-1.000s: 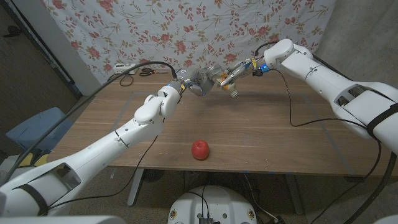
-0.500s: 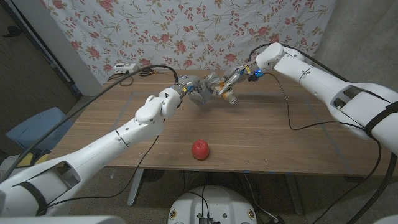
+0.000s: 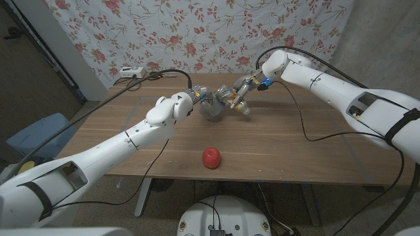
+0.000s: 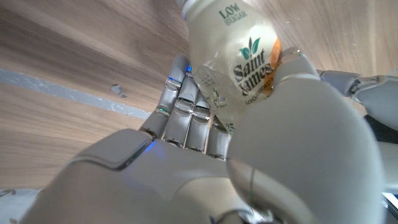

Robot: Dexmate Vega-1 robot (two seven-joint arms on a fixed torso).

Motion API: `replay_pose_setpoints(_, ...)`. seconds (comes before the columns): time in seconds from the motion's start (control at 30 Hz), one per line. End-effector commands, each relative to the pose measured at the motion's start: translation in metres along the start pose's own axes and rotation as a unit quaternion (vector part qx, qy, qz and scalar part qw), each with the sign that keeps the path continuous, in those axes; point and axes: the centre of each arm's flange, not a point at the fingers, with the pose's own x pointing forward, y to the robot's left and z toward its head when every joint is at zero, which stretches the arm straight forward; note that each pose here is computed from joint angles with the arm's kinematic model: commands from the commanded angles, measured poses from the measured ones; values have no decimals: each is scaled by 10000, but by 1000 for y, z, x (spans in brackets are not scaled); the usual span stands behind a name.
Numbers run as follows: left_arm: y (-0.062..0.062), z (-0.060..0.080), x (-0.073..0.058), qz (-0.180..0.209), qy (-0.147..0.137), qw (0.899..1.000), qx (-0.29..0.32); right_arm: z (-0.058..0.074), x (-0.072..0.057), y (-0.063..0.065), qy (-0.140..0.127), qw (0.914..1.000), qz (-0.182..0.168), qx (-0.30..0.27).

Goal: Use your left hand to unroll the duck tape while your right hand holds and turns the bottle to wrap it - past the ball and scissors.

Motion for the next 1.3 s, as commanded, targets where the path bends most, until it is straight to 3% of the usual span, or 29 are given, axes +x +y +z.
replay_pose_setpoints(0.03, -1, 1, 9, -690, 106, 9969, 355, 3, 3, 3, 536, 9970, -312, -472)
replay_pose_setpoints(0.4, 6, 4, 13, -1120, 102, 9907, 764, 6, 0, 1, 966, 9900, -654, -793)
replay_pose_setpoints(0.93, 18, 2, 12, -1249, 97, 9869, 1017, 0, -1, -7, 1338, 9868, -486, -771)
replay_pose_setpoints(1.17, 27, -5, 6, -963, 95, 9920, 813, -7, -7, -12, 1061, 9913, -609, -487)
replay_pose_setpoints(1.3, 33, -13, -2, -632, 25, 9971, 434, -11, -13, -14, 626, 9938, -884, -269)
